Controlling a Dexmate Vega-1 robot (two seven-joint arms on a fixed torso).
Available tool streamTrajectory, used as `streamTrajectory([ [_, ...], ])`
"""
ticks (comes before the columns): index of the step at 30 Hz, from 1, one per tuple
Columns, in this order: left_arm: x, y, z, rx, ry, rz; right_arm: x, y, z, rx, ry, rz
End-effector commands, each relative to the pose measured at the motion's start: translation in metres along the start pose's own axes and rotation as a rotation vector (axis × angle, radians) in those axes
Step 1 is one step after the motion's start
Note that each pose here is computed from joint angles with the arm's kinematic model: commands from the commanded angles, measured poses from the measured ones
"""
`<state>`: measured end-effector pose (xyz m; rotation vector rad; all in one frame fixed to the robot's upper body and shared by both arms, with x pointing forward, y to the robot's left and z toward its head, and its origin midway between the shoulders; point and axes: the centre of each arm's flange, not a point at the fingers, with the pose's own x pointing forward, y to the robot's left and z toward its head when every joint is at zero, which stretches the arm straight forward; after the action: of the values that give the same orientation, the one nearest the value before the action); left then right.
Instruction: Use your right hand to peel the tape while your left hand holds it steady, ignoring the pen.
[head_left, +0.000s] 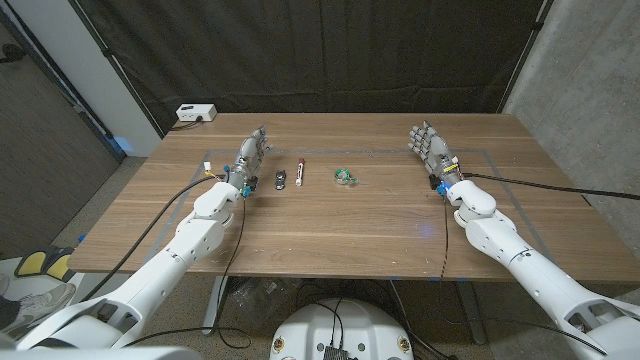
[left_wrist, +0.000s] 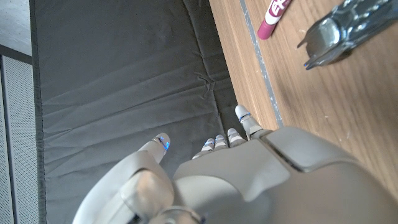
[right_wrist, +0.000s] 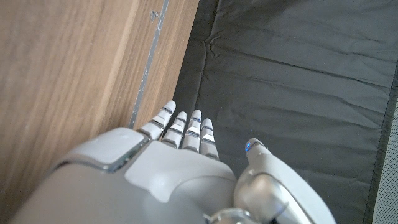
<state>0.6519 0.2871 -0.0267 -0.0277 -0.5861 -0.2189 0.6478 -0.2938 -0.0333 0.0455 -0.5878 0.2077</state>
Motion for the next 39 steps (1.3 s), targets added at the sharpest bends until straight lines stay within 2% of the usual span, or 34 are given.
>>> streamTrajectory([
  [1,-0.005,-0.007,0.003,0.047,-0.013,-0.003,-0.011,0.001,-0.003,0.014,0.002,0.0],
  [8,-0.011,-0.01,0.016,0.149,-0.077,0.043,-0.016,0.002,-0.005,0.006,0.02,0.0],
  [13,-0.01,-0.015,0.032,0.291,-0.137,0.008,-0.018,0.004,-0.003,-0.005,0.025,0.008],
  [22,-0.007,-0.03,0.061,0.528,-0.215,-0.044,-0.02,0.009,-0.001,-0.009,0.018,0.024],
  [28,-0.002,-0.04,0.075,0.607,-0.248,-0.067,-0.025,0.009,-0.002,-0.002,0.005,0.019],
  [39,0.012,-0.058,0.09,0.73,-0.274,-0.128,-0.033,0.014,0.001,-0.013,-0.027,0.025],
])
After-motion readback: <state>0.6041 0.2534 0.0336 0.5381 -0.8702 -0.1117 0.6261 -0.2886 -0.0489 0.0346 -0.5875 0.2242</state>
